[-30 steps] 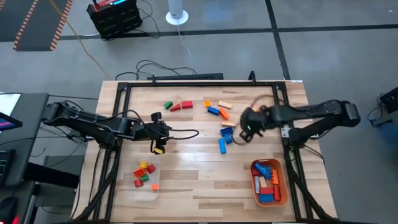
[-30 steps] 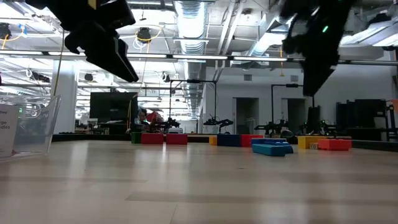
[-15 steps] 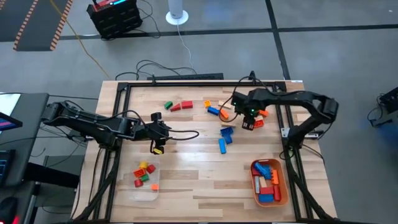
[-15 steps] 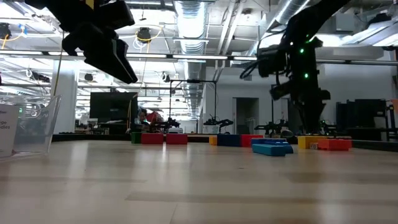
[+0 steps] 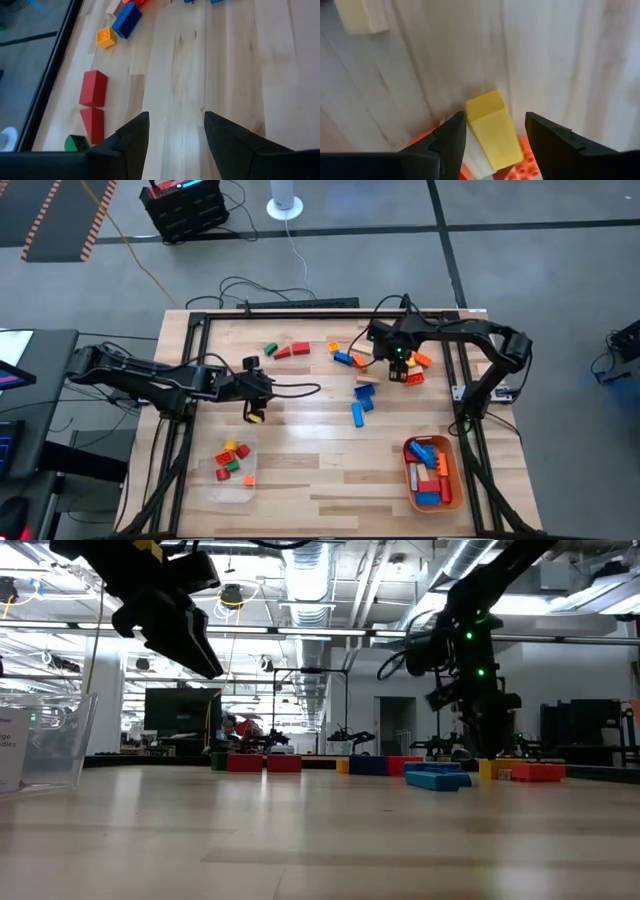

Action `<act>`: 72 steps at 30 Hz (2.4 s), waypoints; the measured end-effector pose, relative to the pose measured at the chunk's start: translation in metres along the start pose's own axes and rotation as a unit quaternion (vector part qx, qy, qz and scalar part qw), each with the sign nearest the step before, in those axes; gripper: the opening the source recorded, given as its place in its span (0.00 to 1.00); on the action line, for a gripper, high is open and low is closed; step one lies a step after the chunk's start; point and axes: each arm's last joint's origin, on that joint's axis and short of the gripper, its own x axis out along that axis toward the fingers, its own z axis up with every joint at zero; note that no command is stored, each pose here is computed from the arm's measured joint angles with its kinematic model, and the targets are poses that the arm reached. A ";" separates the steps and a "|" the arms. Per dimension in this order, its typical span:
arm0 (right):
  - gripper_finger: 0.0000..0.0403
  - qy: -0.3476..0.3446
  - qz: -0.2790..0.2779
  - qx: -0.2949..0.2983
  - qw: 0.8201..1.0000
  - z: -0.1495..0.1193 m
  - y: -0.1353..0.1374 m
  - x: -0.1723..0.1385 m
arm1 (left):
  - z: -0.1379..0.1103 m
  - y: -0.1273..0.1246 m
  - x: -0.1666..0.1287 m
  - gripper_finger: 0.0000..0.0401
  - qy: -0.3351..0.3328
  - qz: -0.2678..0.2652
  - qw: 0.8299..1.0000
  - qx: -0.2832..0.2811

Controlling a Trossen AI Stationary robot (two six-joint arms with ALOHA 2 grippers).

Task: Sort blocks by size
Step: Put the large yellow block into the orange bin

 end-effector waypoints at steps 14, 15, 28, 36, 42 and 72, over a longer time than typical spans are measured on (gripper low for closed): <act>0.40 0.100 0.012 -0.029 0.995 0.006 0.001 0.039 | -0.001 0.000 0.000 0.46 0.006 -0.001 1.000 0.003; 0.39 0.101 0.011 -0.031 0.994 0.006 0.001 0.039 | -0.001 0.000 0.000 0.46 0.006 -0.001 1.000 0.003; 0.46 -0.010 -0.049 -0.011 0.999 0.026 0.012 -0.026 | -0.001 0.002 0.001 0.46 0.006 0.003 1.000 0.002; 0.38 -0.131 -0.032 -0.005 0.991 0.030 0.048 -0.093 | -0.002 0.002 0.001 0.46 0.008 0.002 1.000 0.001; 0.42 -0.186 0.007 0.006 0.982 0.012 0.098 -0.130 | -0.002 0.002 0.001 0.46 0.010 0.002 1.000 -0.002; 0.49 -0.017 -0.018 0.248 0.969 -0.088 0.255 -0.133 | -0.004 -0.002 0.000 0.46 0.017 -0.026 0.999 -0.028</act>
